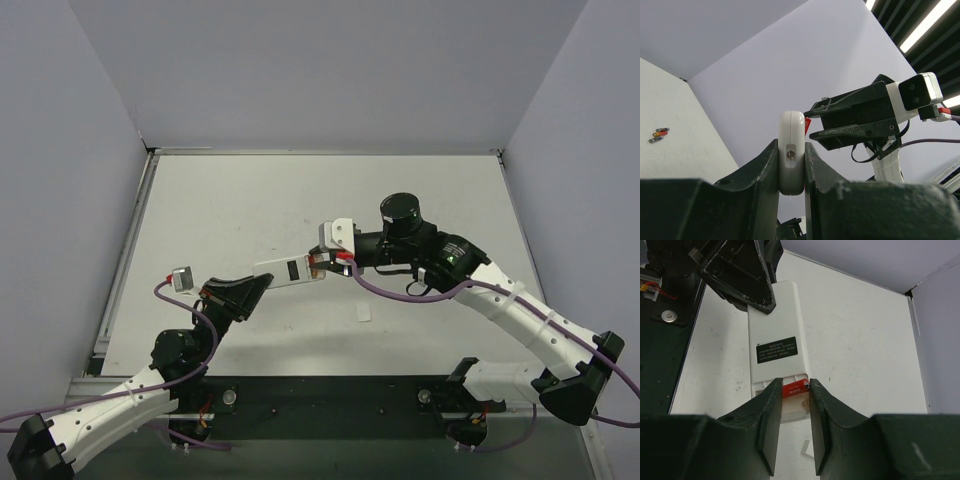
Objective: Load the batteries into the remote control
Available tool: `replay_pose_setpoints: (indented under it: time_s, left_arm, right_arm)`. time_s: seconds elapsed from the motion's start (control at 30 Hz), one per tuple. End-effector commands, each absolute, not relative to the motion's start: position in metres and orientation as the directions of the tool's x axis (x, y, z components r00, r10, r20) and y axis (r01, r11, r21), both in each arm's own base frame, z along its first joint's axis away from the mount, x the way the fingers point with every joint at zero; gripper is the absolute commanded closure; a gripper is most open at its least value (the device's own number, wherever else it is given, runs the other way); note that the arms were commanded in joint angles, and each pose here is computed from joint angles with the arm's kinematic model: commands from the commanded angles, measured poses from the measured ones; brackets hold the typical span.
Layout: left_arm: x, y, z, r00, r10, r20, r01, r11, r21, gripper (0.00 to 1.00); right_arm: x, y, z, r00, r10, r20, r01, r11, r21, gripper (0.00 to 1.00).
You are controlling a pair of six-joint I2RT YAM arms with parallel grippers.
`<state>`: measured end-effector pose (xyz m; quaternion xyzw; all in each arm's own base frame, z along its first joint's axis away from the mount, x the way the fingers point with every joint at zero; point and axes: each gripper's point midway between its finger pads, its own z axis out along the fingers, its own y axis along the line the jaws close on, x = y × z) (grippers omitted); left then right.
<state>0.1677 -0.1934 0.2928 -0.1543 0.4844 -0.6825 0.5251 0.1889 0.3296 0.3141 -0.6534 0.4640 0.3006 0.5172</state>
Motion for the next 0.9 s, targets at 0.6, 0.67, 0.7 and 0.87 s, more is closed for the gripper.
replay_pose_setpoints:
  time_s: [0.6,0.67,0.7,0.87]
  left_arm:
    - [0.163,-0.179,0.262,-0.39,-0.889,-0.239,0.567,-0.027,-0.823,1.0]
    - [0.161,-0.176,0.268,-0.387,-0.894,-0.225,0.579,-0.046,-0.814,1.0]
    - [0.161,-0.176,0.27,-0.388,-0.896,-0.218,0.579,-0.052,-0.813,1.0]
    - [0.158,-0.173,0.278,-0.382,-0.902,-0.201,0.598,-0.075,-0.798,1.0]
  right_arm:
    - [0.179,0.333,0.296,0.331,-0.278,-0.902,-0.943,-0.07,-0.325,0.89]
    - [0.178,0.332,0.29,0.32,-0.288,-0.903,-0.947,-0.07,-0.313,0.91]
    - [0.176,0.333,0.288,0.32,-0.289,-0.902,-0.947,-0.076,-0.311,0.93]
    - [0.176,0.333,0.276,0.287,-0.294,-0.912,-0.957,-0.052,-0.284,0.96]
